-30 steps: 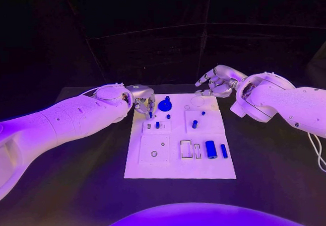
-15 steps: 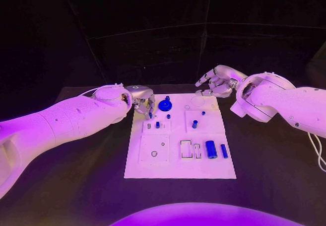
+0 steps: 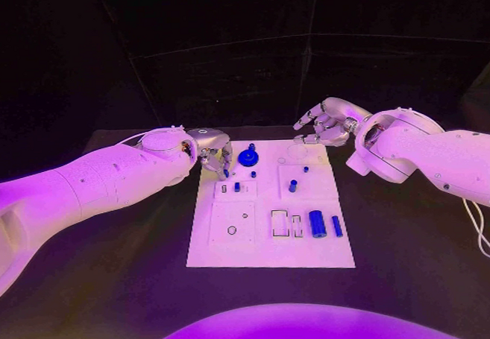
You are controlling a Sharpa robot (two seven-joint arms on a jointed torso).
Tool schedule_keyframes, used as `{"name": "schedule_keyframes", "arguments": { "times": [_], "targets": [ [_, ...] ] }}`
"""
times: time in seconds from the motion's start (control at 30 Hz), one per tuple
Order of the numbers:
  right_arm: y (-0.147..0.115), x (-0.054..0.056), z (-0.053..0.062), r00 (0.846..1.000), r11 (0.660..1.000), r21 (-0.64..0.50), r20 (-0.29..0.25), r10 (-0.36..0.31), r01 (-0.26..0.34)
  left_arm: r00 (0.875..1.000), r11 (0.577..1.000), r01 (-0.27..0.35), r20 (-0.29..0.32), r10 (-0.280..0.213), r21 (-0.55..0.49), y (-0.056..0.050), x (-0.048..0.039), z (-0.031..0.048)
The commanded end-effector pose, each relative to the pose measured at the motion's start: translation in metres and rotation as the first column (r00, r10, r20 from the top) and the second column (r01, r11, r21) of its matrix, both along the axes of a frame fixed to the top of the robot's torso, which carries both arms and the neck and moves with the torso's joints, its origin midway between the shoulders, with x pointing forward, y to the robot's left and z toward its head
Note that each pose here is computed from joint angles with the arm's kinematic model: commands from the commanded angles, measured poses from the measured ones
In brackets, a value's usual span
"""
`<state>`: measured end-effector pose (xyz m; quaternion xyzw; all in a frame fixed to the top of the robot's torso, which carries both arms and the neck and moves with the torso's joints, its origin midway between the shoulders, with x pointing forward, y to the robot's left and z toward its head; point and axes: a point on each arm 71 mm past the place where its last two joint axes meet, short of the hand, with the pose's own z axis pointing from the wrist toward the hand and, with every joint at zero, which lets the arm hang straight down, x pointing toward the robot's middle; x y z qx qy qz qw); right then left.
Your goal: Assemble the parts on the task board
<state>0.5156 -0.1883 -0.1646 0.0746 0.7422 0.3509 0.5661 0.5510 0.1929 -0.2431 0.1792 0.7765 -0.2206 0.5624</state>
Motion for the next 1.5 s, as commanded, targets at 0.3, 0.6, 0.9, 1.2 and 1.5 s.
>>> {"name": "schedule_keyframes", "arguments": {
  "times": [0.3,0.6,0.9,1.2,1.5],
  "targets": [
    [-0.0014,0.0015,0.0006,1.000,1.000,-0.006,0.002,0.002,-0.002,1.000,1.000,0.009,-0.008,-0.009,0.016,-0.0003,-0.0049,-0.0067],
    [-0.0013,0.0018,0.0005,1.000,1.000,-0.006,0.002,0.001,-0.001,1.000,1.000,0.007,0.007,-0.007,0.001,-0.0004,-0.0048,-0.0053],
    [-0.0010,0.0019,0.0009,1.000,1.000,-0.024,0.018,0.006,-0.005,1.000,1.000,0.004,0.008,-0.004,-0.005,0.0000,-0.0047,-0.0050],
    [-0.0011,0.0021,0.0009,1.000,1.000,-0.029,0.021,0.007,-0.006,1.000,1.000,0.004,0.006,-0.004,-0.008,-0.0001,-0.0048,-0.0050],
    [-0.0020,0.0025,0.0007,1.000,1.000,-0.031,0.021,0.005,-0.005,1.000,1.000,0.014,-0.009,-0.014,-0.011,0.0001,-0.0066,-0.0054]
  ]
}}
